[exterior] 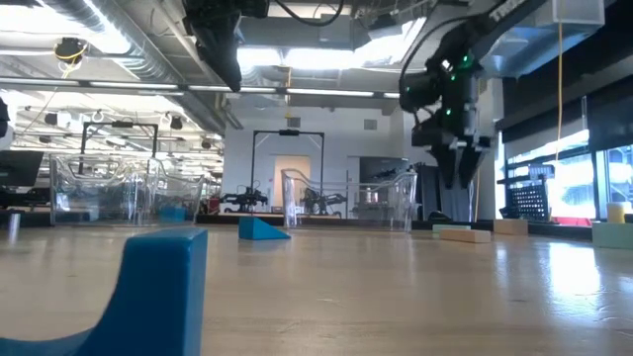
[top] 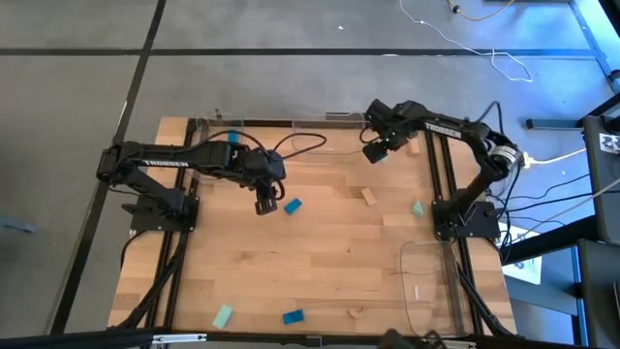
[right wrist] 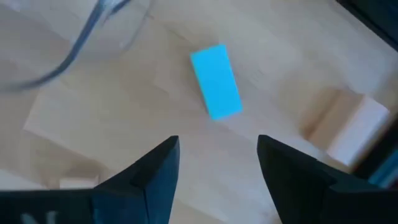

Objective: Sort & place blocks by color
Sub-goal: Put the middle brown block into the top middle transparent bin

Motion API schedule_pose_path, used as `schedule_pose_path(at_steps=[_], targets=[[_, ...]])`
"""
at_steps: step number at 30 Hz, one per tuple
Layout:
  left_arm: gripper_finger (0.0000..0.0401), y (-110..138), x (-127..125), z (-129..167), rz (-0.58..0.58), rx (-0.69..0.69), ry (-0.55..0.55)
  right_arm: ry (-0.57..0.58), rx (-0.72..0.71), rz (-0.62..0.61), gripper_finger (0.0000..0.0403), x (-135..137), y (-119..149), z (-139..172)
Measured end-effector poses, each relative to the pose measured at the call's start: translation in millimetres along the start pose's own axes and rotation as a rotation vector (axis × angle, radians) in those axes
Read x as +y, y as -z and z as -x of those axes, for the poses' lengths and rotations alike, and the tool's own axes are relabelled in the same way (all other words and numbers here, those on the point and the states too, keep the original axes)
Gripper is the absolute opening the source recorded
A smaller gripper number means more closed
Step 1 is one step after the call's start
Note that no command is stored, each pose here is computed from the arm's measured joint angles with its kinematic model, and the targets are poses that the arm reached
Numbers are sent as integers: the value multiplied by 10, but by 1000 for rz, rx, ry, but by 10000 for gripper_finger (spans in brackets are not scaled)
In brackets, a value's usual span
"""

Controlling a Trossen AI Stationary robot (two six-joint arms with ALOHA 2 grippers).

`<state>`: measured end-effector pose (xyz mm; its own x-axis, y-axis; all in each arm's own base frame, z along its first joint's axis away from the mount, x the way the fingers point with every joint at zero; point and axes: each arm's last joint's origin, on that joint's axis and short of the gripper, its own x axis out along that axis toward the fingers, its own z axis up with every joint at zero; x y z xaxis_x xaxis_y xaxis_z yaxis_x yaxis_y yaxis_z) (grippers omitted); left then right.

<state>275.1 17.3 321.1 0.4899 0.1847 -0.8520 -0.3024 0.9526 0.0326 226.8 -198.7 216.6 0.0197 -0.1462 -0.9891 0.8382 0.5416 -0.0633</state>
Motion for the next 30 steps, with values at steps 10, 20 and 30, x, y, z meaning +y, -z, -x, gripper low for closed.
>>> schedule_pose_path(at_steps=[10,20,30], targets=[[153,0,0,0,26,0,0,7,93,123,216,8,-105,-364],[153,-6,29,-5,34,-3,-20,129,92,127,216,10,-170,-567],[153,-8,37,-4,34,-11,-50,137,121,186,216,29,-137,-562]])
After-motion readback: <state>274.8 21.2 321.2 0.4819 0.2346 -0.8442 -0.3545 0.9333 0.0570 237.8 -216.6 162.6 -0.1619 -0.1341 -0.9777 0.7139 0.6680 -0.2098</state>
